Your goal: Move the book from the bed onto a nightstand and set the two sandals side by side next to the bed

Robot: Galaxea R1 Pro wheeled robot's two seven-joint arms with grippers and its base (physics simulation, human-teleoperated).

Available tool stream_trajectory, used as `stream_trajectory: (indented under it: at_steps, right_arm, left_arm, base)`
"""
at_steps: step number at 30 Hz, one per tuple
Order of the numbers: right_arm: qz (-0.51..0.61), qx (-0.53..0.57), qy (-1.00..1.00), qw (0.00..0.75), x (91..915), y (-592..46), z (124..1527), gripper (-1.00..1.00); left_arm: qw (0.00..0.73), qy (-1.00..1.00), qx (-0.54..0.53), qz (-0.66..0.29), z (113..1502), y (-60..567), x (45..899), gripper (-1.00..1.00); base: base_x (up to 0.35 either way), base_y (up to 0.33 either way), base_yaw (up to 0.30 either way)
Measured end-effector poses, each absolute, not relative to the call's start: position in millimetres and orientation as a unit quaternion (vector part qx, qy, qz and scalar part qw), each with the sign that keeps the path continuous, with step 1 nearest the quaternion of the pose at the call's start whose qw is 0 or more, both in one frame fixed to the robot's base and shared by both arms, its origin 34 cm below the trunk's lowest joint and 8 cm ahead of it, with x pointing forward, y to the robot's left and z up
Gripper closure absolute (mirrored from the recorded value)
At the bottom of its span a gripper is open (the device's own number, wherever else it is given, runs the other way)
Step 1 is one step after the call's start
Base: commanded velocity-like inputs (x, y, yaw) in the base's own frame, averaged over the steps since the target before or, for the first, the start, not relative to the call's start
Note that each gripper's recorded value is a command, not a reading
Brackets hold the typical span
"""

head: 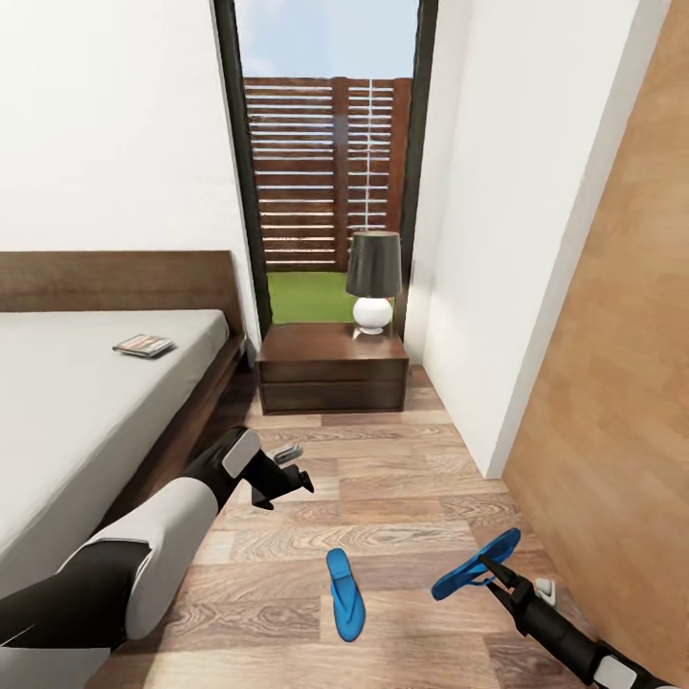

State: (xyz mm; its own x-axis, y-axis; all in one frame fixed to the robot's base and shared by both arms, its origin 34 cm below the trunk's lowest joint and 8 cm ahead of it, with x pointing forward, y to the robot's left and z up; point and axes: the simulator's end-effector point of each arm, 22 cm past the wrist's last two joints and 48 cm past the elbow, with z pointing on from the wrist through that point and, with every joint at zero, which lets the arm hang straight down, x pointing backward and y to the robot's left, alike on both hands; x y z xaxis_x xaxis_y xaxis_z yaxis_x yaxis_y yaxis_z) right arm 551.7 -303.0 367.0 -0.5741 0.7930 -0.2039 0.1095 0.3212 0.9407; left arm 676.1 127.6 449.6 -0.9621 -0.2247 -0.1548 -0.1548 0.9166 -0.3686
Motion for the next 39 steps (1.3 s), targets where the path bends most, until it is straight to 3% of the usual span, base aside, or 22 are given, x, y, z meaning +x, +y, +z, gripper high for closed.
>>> stream_trajectory:
  at_steps: [12,39]
  right_arm:
    - [0.497,0.305,0.736,0.345,551.4,-302.2,367.6,1.00]
    - [0.499,0.304,0.734,0.346,551.9,-302.2,369.1,1.00]
  left_arm:
    - [0.097,0.975,-0.099,-0.176,448.3,131.9,675.8,-1.00]
    - [0.097,0.975,-0.100,-0.173,446.9,133.5,675.3,-1.00]
  base:
    - [0.041,0.187,-0.231]
    - [0.052,0.007,-0.223]
